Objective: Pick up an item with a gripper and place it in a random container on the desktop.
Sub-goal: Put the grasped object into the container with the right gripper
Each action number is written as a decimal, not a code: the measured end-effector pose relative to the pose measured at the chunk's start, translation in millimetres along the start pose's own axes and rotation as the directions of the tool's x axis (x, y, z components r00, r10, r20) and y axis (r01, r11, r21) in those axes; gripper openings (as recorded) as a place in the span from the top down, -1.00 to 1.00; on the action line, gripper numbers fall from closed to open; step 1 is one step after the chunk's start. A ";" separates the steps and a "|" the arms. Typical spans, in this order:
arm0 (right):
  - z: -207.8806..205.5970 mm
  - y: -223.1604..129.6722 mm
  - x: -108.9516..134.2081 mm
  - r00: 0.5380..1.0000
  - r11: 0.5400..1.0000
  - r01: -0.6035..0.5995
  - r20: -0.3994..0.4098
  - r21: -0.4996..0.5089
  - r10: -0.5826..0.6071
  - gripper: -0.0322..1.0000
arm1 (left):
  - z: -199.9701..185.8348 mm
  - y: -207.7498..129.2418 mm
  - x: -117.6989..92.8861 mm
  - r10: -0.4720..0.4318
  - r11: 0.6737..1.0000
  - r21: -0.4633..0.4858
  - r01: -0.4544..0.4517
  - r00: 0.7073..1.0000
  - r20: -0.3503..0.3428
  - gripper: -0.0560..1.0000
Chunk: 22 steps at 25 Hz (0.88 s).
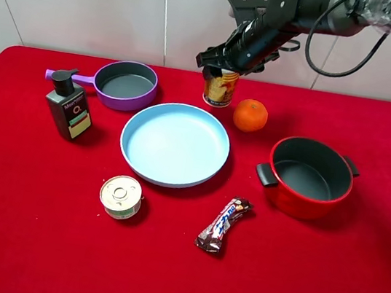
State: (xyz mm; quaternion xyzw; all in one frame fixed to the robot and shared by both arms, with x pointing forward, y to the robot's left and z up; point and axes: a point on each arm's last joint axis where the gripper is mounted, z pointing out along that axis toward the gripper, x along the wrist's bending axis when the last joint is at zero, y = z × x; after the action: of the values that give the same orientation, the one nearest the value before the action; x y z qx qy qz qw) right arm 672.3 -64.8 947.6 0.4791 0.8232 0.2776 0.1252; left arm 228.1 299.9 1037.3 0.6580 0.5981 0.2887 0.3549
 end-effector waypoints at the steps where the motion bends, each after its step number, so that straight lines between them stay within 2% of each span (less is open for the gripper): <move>1: -2.2 0.7 -0.1 1.000 1.000 0.006 0.003 0.001 -0.006 -0.03 | 0.0 0.0 0.0 0.000 1.000 0.000 0.000 1.000 0.000 -0.99; 10: -41.0 11.5 1.5 0.999 0.999 0.049 0.019 0.009 -0.049 -0.03 | 0.0 0.0 0.0 0.000 1.000 0.000 0.000 1.000 0.000 -0.99; 16: -58.9 2.4 3.7 0.997 0.996 0.074 0.028 0.045 -0.075 -0.03 | 0.0 0.0 0.0 0.000 1.000 0.000 0.000 1.000 0.000 -0.99; 22: -67.6 -9.1 24.4 0.992 0.989 0.126 0.009 0.074 -0.127 -0.03 | 0.0 0.0 0.0 0.000 1.000 0.000 0.000 1.000 0.000 -0.99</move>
State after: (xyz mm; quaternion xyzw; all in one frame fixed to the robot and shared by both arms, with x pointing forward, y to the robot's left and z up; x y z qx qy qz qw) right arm 621.4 -70.1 998.9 0.4320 0.8608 0.2352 0.1305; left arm 228.1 299.9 1037.3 0.6580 0.5981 0.2887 0.3549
